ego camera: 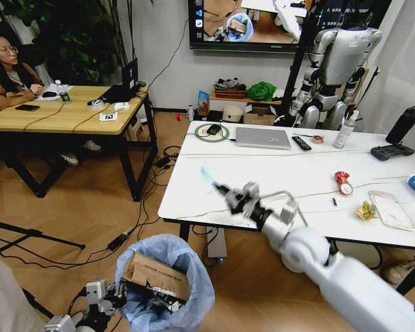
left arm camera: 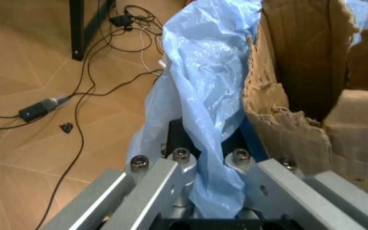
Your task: Pick up the trash bin and place the trash from the table into it.
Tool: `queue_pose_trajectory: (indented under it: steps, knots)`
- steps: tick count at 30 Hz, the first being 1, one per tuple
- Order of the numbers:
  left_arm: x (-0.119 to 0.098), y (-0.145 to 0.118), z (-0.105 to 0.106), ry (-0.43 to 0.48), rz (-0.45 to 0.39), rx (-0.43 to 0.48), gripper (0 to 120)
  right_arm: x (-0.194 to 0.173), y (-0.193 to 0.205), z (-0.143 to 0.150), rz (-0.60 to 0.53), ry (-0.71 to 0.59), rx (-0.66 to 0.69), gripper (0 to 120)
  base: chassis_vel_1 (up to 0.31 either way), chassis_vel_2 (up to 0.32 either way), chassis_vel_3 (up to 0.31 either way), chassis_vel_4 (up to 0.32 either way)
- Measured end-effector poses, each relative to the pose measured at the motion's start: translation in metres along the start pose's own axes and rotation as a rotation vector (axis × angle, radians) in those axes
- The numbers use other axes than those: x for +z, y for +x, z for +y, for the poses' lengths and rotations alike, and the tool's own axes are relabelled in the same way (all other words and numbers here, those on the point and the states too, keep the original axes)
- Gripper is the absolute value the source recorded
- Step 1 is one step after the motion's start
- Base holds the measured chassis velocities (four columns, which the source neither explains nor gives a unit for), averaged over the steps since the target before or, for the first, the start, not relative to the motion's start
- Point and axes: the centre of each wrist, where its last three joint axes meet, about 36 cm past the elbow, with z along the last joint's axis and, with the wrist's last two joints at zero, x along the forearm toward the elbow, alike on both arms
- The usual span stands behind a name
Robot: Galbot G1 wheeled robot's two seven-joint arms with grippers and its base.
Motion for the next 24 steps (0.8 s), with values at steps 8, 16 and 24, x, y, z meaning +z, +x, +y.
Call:
queue_pose_trajectory:
  steps: [8, 16, 24]
  knots:
    - [-0.001, 0.001, 0.000, -0.001, -0.001, -0.004, 0, 0.016, 0.023, 0.046, 0.050, 0.011, -0.138, 0, 0.000, 0.000, 0.000, 0.000]
    - [-0.001, 0.002, -0.004, 0.004, -0.004, -0.006, 0, 0.040, 0.027, 0.054, 0.098, 0.033, -0.167, 0, 0.000, 0.000, 0.000, 0.000]
    - [-0.002, 0.002, -0.006, 0.009, -0.012, -0.010, 0, 0.072, 0.014, 0.053, 0.128, 0.040, -0.158, 0, 0.000, 0.000, 0.000, 0.000]
